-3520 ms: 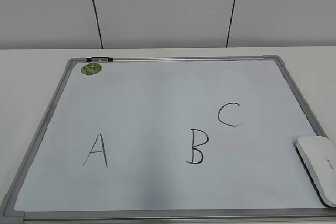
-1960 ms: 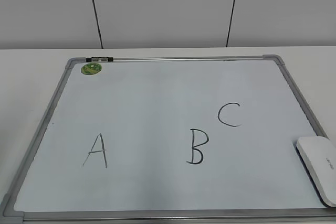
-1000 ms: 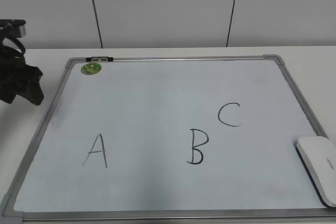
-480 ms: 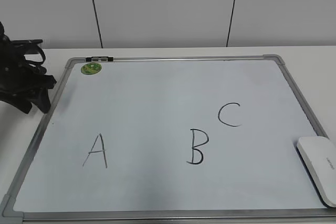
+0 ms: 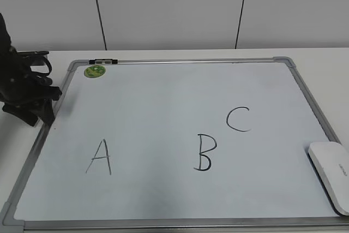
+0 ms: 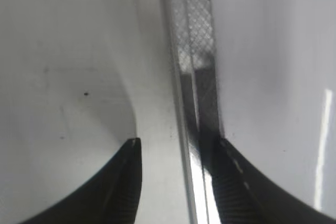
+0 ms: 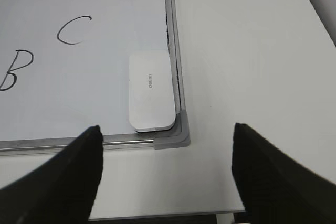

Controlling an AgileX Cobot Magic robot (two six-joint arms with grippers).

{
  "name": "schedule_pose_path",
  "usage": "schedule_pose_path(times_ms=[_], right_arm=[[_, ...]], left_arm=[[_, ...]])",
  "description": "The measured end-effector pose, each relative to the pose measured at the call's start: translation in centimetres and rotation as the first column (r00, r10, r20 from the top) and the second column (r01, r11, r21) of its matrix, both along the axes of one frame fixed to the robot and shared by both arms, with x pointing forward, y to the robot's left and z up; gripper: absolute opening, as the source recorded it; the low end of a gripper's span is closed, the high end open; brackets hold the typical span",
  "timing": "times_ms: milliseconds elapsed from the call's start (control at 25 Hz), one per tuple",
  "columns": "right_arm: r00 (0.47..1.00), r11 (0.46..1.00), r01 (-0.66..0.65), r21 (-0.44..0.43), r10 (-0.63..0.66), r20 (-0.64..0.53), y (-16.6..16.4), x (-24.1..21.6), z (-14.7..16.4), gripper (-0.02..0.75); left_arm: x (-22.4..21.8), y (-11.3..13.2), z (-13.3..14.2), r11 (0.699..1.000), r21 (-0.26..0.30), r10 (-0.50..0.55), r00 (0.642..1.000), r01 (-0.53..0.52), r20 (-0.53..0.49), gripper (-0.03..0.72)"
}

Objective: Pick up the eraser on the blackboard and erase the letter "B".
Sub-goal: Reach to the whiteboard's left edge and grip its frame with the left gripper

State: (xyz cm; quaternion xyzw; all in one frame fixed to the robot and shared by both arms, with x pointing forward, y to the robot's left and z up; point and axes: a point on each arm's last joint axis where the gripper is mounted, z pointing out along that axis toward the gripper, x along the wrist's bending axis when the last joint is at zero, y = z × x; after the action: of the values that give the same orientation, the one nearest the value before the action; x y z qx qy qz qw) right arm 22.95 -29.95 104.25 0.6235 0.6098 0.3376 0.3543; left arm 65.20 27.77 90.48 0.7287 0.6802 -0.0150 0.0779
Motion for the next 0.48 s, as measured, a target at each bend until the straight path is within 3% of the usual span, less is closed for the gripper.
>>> schedule_pose_path(times_ms=[480], right_arm=[[1.0, 1.0, 0.0, 0.0, 0.0, 0.0, 0.0, 0.0, 0.0, 0.567]], left_arm=[[0.06, -0.04, -0.03, 1.0, -0.005, 0.001, 1.0, -0.001, 0.001, 0.183]])
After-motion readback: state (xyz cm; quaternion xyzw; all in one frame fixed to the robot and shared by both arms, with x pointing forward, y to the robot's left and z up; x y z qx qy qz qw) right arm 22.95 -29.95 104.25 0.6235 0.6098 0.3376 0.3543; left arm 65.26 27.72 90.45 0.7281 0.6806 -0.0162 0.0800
